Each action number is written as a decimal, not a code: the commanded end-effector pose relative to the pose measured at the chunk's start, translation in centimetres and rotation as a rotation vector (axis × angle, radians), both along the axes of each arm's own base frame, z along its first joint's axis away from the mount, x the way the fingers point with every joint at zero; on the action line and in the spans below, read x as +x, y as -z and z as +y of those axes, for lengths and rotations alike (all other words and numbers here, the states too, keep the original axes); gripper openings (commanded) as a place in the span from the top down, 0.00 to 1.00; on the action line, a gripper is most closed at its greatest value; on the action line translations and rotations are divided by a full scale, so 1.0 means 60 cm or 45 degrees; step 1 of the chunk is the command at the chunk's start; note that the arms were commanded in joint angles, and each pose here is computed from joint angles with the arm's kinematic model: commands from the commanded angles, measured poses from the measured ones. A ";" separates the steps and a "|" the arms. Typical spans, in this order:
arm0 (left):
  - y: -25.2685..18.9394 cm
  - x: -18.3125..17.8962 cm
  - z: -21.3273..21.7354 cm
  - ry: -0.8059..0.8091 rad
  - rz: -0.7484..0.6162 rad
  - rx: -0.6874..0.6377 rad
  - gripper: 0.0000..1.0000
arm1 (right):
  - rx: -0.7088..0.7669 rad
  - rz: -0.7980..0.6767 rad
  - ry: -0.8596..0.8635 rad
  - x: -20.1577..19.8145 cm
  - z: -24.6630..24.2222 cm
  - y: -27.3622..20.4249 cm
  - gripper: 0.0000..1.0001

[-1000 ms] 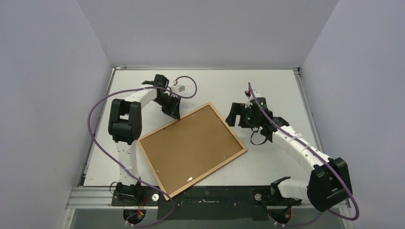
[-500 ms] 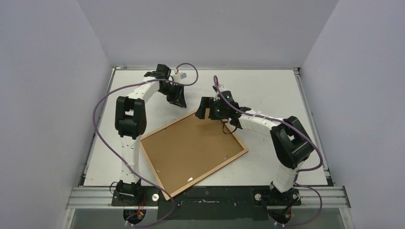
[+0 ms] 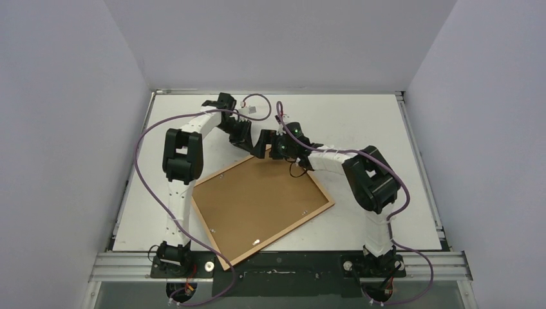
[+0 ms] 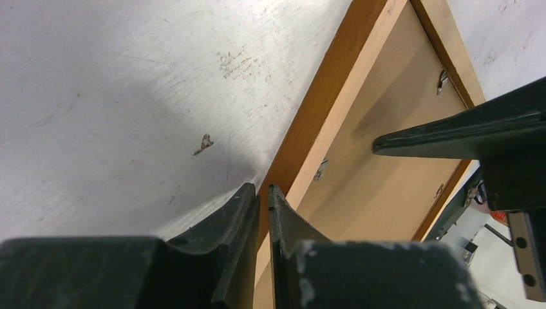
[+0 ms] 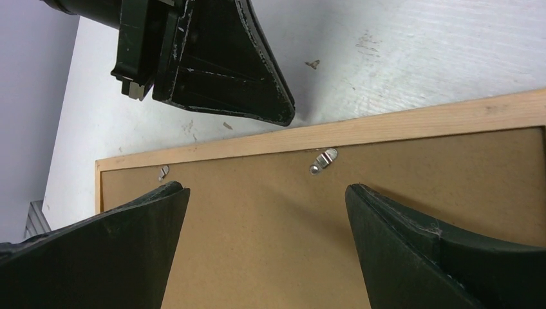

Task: Put the photo into the frame
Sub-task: Install the photo frame at the center of the board.

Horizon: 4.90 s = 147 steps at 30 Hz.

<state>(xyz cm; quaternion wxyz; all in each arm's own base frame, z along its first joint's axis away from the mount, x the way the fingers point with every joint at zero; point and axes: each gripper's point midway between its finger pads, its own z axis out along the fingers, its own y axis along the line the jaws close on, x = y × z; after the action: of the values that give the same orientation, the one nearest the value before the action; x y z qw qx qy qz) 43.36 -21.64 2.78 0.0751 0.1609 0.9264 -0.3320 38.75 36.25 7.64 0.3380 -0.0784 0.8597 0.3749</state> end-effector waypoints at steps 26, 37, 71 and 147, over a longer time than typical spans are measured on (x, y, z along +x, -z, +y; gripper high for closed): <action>-0.004 -0.004 -0.022 0.061 -0.020 -0.055 0.94 | 0.098 -0.017 -0.095 0.005 0.061 0.009 0.02; 0.014 -0.019 -0.042 0.107 0.004 -0.055 0.95 | 0.102 -0.002 -0.108 -0.004 0.074 0.020 0.03; -0.007 0.004 -0.033 0.055 -0.018 -0.080 0.96 | -0.056 -0.089 -0.099 0.014 0.025 0.023 0.00; 0.035 -0.091 -0.058 0.202 0.120 -0.158 1.00 | 0.201 -0.246 -0.217 -0.058 0.150 0.030 0.02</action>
<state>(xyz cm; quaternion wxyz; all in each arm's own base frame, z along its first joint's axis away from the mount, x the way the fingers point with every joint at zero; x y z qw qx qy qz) 44.72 -22.72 1.85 0.1337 0.2183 0.8957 -0.3635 39.10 41.67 6.03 0.4239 -0.1067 0.8068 0.3975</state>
